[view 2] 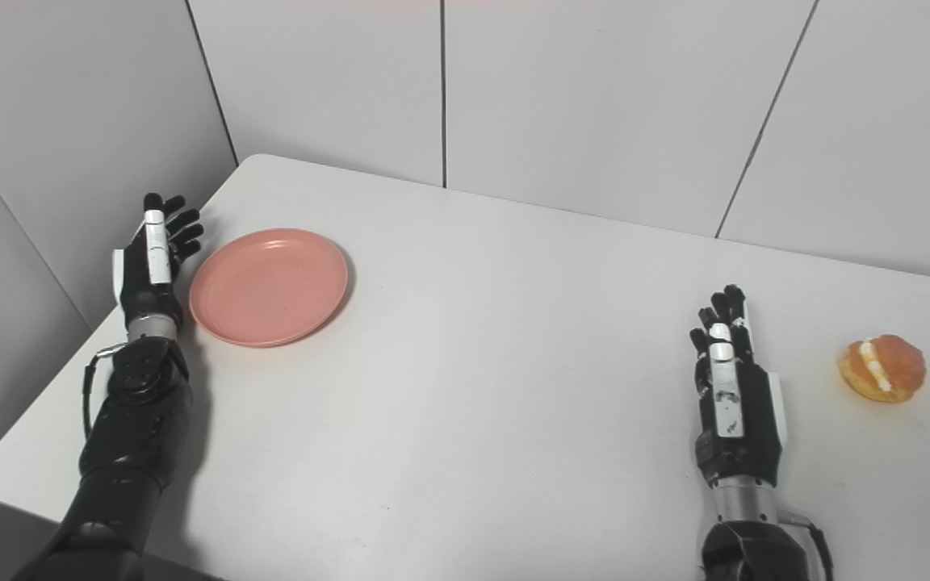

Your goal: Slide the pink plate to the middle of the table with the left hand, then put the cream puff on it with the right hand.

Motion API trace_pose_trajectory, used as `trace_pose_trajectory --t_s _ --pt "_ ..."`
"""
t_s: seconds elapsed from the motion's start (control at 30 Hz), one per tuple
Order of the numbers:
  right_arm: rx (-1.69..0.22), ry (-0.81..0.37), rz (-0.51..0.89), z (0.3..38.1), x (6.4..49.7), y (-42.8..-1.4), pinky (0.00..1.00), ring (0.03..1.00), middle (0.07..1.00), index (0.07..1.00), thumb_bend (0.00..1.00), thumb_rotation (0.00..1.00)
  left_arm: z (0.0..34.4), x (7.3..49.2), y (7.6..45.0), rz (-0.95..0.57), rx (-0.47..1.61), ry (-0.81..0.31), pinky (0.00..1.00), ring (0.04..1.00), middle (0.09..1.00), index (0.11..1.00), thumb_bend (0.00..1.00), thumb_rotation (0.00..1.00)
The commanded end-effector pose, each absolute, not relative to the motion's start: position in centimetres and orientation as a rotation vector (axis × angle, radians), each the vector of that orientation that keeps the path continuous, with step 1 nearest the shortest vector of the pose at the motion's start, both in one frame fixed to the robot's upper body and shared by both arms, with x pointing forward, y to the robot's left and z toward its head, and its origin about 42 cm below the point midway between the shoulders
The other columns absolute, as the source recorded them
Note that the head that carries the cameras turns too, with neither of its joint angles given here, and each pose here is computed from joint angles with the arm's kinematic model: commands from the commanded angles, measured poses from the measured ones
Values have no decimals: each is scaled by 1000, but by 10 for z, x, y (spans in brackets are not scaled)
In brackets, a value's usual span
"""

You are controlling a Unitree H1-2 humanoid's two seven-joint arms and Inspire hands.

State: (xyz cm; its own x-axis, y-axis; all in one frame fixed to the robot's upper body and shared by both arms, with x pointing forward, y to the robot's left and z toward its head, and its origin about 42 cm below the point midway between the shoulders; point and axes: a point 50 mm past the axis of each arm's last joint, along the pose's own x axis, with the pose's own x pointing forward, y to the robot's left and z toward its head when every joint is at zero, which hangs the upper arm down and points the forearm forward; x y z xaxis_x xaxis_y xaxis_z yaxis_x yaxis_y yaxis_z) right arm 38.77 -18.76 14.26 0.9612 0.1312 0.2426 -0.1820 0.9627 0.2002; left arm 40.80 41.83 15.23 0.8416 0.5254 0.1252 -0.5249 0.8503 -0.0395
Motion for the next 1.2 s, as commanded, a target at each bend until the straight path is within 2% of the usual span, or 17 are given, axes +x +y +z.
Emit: trace_pose_trajectory --t_s 0.0,0.23,0.5,0.67,0.93,1.17 --pt "254 -188 141 120 378 -190 1000 1000 1000 989 633 760 170 418 406 481 17 -169 811 799 798 789 761 1000" --pt "247 -187 152 119 380 -190 1000 1000 1000 999 645 773 169 421 380 380 10 -124 769 780 770 766 742 1000" --pt "235 -184 143 121 380 -188 1000 1000 1000 988 667 772 166 423 359 315 -37 -106 771 785 773 764 737 1000" --pt "241 -181 145 120 381 -187 1000 1000 1000 991 648 779 166 423 346 284 -51 -99 783 795 782 772 772 1000" --pt "237 -189 133 122 380 -185 1000 1000 1000 976 630 759 167 422 323 243 -112 -86 789 792 776 769 742 1000" --pt "200 -200 138 123 379 -184 1000 987 992 976 621 806 167 419 299 193 -129 -85 780 785 777 768 714 1000"
